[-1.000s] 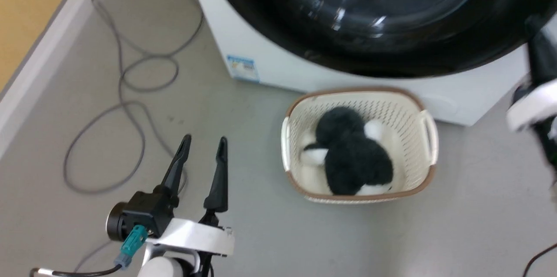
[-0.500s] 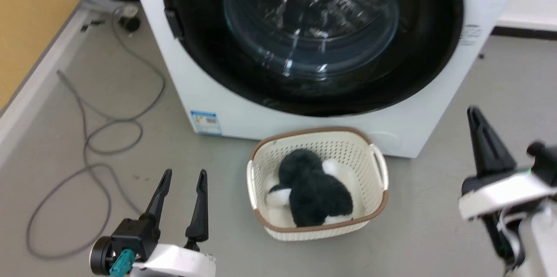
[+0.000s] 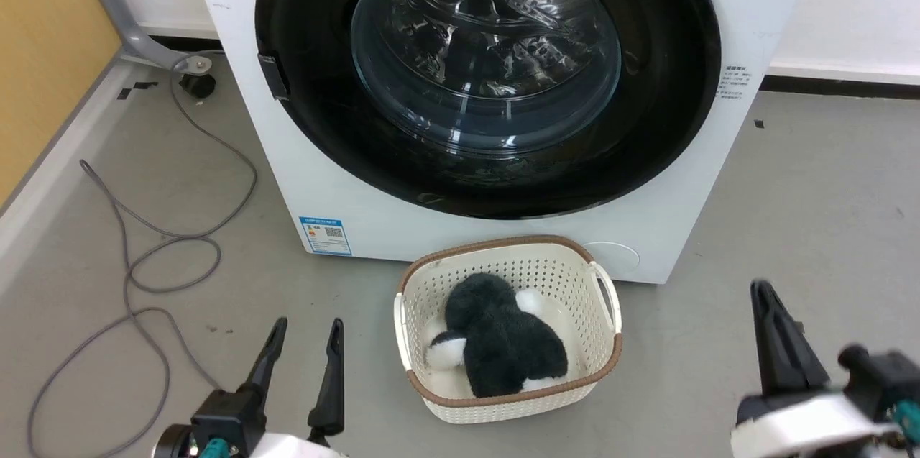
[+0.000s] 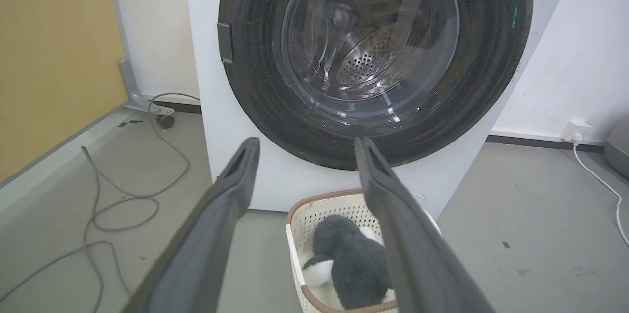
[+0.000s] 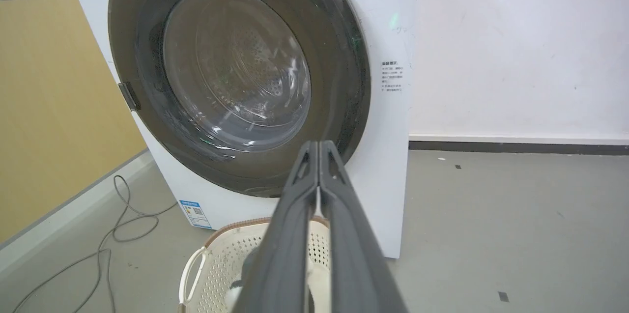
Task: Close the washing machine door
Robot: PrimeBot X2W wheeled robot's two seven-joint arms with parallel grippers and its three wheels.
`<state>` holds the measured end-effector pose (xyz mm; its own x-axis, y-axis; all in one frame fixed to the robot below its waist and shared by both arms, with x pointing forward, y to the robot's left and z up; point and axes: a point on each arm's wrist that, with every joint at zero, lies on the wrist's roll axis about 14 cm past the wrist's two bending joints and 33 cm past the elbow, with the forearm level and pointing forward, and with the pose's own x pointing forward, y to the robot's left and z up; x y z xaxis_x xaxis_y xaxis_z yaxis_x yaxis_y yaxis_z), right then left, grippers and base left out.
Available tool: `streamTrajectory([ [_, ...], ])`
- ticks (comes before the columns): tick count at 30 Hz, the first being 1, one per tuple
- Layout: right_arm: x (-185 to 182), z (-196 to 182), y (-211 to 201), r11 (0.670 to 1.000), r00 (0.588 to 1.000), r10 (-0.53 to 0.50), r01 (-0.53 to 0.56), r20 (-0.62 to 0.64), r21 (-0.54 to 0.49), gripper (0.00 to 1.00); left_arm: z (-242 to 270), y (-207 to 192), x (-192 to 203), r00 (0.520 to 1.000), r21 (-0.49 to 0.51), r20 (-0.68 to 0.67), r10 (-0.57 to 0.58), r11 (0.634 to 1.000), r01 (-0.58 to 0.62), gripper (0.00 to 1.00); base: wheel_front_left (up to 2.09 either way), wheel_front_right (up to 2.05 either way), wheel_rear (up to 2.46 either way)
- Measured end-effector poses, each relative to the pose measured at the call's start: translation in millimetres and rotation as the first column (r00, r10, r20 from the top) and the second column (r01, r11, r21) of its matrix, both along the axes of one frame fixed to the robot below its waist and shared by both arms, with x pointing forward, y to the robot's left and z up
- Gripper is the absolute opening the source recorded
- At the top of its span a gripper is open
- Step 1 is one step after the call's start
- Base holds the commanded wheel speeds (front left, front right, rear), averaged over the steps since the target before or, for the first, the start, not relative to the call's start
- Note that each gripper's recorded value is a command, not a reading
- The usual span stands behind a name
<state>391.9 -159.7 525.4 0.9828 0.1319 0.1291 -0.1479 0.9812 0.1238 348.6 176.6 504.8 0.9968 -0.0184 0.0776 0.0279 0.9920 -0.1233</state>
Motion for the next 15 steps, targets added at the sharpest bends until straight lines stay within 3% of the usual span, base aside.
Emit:
streamTrajectory([
  [1, -4, -3, 0, 1.0, 1.0, -0.003, 0.003, -0.009, -0.001, 0.68, -2, -1, -1, 1.0, -0.001, -0.006, -0.004, 1.0, 0.004, 1.0, 0.0, 0.0, 0.0],
  [2, -7, -7, 0, 1.0, 1.0, -0.003, 0.003, -0.023, -0.004, 1.0, -3, -1, -2, 1.0, -0.001, -0.01, -0.007, 1.0, 0.007, 1.0, 0.0, 0.0, 0.0],
  [15, -16, -10, 0, 1.0, 0.999, -0.011, 0.01, -0.03, -0.028, 1.0, -7, -1, -4, 1.0, 0.017, -0.022, -0.008, 1.0, 0.009, 1.0, 0.0, 0.0, 0.0],
])
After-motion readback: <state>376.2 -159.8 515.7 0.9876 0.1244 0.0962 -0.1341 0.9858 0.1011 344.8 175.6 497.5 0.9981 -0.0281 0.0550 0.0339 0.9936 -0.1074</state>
